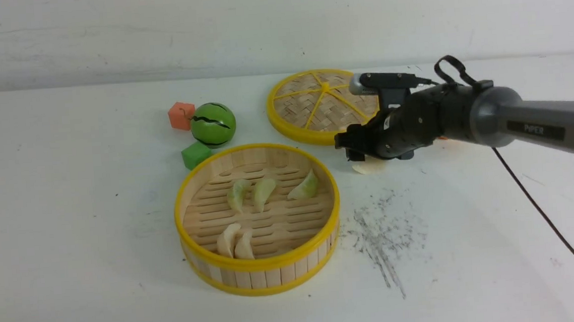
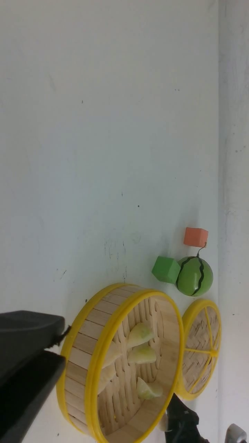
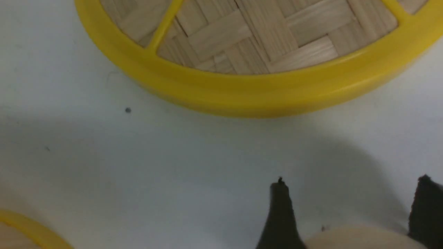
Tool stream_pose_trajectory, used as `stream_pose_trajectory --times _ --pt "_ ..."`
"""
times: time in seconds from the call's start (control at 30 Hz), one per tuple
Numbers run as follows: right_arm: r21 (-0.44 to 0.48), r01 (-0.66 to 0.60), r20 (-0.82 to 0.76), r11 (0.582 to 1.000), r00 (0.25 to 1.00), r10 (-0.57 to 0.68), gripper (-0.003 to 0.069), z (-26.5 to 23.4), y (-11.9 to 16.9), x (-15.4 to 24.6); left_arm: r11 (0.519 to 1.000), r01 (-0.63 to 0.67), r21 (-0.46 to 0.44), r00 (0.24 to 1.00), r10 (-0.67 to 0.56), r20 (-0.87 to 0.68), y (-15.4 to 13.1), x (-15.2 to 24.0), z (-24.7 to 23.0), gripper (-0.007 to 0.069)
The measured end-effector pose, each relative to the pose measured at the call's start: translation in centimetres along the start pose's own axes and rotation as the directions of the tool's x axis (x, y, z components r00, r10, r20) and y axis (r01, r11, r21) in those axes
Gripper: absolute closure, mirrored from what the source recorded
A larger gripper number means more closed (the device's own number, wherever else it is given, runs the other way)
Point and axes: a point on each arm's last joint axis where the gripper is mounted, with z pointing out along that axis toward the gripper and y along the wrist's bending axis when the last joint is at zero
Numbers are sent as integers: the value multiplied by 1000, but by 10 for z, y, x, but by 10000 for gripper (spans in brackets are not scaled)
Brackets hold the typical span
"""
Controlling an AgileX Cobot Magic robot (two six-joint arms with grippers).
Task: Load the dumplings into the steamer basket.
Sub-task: Use the right arm to grab a dumpling
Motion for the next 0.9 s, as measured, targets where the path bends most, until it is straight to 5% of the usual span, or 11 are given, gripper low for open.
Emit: stream_pose_trajectory --times 0.2,0.33,0.53,0.9 --pt "30 174 -213 984 963 -163 292 -24 5 8 1000 0 0 1000 0 0 0 0 0 545" --pt "-40 296 -362 954 886 -290 302 -48 15 15 1000 0 0 1000 0 0 0 0 0 543" --pt "-185 330 -401 926 835 -378 223 -92 30 6 1000 0 0 1000 0 0 0 0 0 541" --pt "-167 340 -437 925 816 -379 153 -99 27 6 1000 0 0 1000 0 0 0 0 0 541"
